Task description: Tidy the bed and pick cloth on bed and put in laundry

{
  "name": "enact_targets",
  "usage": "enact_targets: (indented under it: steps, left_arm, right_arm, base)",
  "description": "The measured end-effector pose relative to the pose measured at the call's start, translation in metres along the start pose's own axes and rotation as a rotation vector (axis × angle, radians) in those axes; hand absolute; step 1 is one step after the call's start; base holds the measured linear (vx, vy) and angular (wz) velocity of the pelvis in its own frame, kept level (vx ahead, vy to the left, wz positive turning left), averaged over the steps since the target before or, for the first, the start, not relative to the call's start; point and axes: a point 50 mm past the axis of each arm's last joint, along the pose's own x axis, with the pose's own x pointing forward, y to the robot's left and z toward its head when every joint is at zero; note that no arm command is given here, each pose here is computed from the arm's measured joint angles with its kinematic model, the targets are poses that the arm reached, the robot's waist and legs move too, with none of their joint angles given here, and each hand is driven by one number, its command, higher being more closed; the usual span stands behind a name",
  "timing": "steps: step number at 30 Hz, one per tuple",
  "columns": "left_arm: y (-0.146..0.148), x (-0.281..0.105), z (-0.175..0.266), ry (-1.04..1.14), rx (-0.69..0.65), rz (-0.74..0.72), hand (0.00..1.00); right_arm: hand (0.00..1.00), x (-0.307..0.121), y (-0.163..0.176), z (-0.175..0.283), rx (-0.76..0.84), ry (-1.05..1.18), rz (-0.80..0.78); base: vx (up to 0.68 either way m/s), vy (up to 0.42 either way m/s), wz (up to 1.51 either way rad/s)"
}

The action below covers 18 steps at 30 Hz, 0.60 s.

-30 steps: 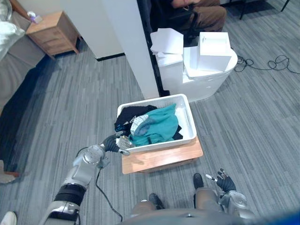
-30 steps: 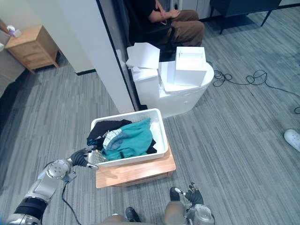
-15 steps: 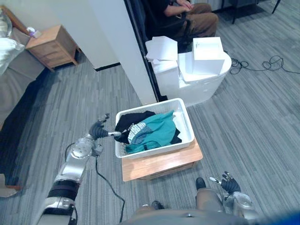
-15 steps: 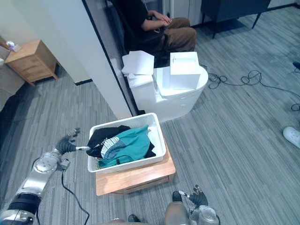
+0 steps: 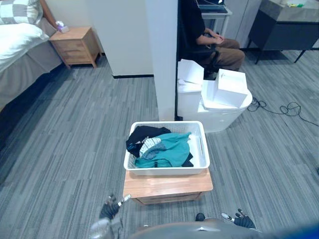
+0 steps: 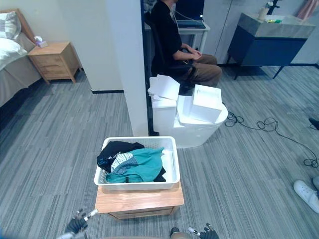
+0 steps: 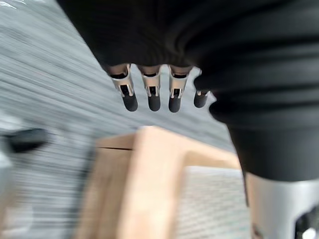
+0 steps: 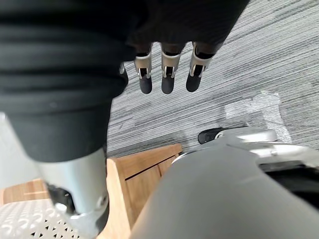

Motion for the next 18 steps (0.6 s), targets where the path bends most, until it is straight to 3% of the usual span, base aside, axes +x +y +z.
enact_targets:
  steps: [3, 18]
  left_arm:
    - [-0.006, -0.003, -0.028, 0.072, -0.018, -0.004, 0.0]
    - [-0.015, 0.0, -0.048, 0.273, 0.036, -0.056, 0.0]
  right_arm:
    - [0.0, -0.001, -0.002, -0.003, 0.029, 0.008, -0.008]
    - [0.0, -0.001, -0.012, -0.006, 0.061, 0.027, -0.035]
  base:
    - [0.06, -0.001, 0.02]
    - [0.0, -0.054, -0.05]
